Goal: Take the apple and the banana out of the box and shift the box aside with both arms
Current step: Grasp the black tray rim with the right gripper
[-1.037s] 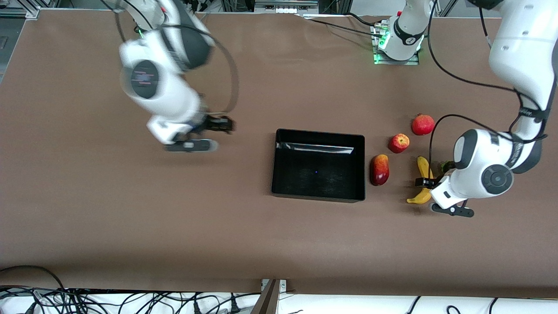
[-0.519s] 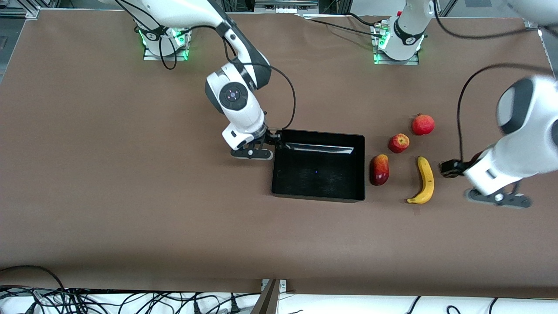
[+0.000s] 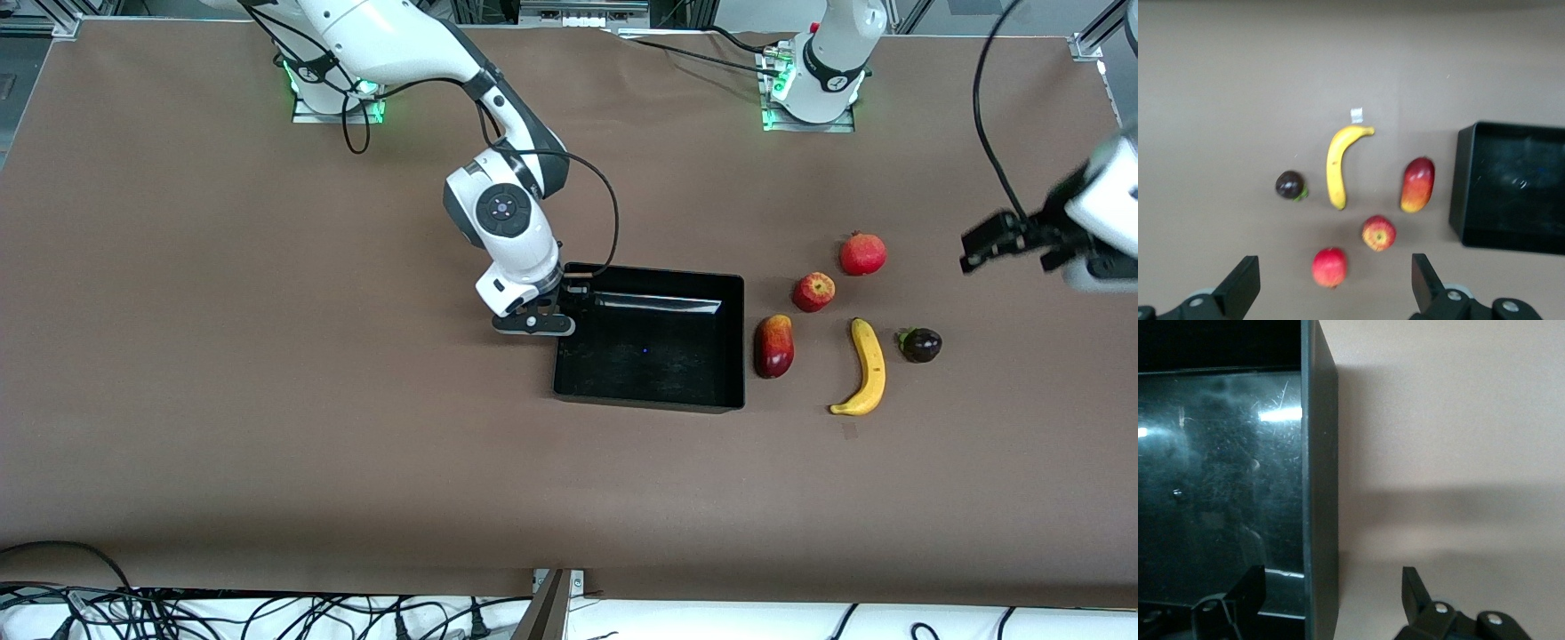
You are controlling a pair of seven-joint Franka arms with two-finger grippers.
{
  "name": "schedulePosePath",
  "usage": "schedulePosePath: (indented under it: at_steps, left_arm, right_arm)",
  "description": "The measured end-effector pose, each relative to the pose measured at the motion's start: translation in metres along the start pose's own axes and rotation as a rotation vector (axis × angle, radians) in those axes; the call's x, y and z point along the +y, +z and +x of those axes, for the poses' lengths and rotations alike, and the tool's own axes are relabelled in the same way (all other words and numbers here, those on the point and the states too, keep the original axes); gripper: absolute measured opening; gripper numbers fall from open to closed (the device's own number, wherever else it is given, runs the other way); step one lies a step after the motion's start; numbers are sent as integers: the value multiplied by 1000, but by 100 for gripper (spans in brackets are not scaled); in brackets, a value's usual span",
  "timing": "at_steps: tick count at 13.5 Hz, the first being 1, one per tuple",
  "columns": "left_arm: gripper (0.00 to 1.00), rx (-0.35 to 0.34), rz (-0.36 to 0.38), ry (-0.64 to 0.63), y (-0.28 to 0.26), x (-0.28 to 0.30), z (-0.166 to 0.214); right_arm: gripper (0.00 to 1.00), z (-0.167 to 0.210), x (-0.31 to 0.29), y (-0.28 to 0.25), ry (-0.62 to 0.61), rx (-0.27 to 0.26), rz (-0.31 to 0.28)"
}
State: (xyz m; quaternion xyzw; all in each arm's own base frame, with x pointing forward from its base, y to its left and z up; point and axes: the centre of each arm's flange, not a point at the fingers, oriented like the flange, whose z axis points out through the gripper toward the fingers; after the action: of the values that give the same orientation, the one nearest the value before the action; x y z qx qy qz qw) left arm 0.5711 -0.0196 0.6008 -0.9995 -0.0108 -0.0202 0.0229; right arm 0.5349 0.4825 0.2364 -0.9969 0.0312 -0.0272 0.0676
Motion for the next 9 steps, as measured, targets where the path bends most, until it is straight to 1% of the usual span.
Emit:
schedulePosePath:
  at_steps: [1,2,3,4,5,6,7,9]
  left_arm:
    - [100,-2,7,2,5,-1,-12]
    - [100,-12,9,-2,13,-4,-21]
    - [100,-24,9,-6,20,-7,-24]
    - [100,-28,10,-7,24,-8,-24]
    - [100,-29,10,-5,25,-7,-24]
    - [100,-27,9,-2,25,-5,-24]
    - [100,-25,9,1,24,-3,-24]
    - [100,-24,9,4,24,-2,-24]
  right_arm:
    - [78,1,0,3,-9,5,-8]
    - [70,3,0,3,-11,11,-11]
    - [70,6,1,2,-10,18,-11]
    - [61,9,1,-1,-8,24,-9]
    - [56,11,0,-3,-8,28,-8]
    - [56,14,-1,-5,-7,31,-7]
    - [52,16,-3,-6,-7,33,-6]
    - [50,20,-5,-4,-6,37,-5]
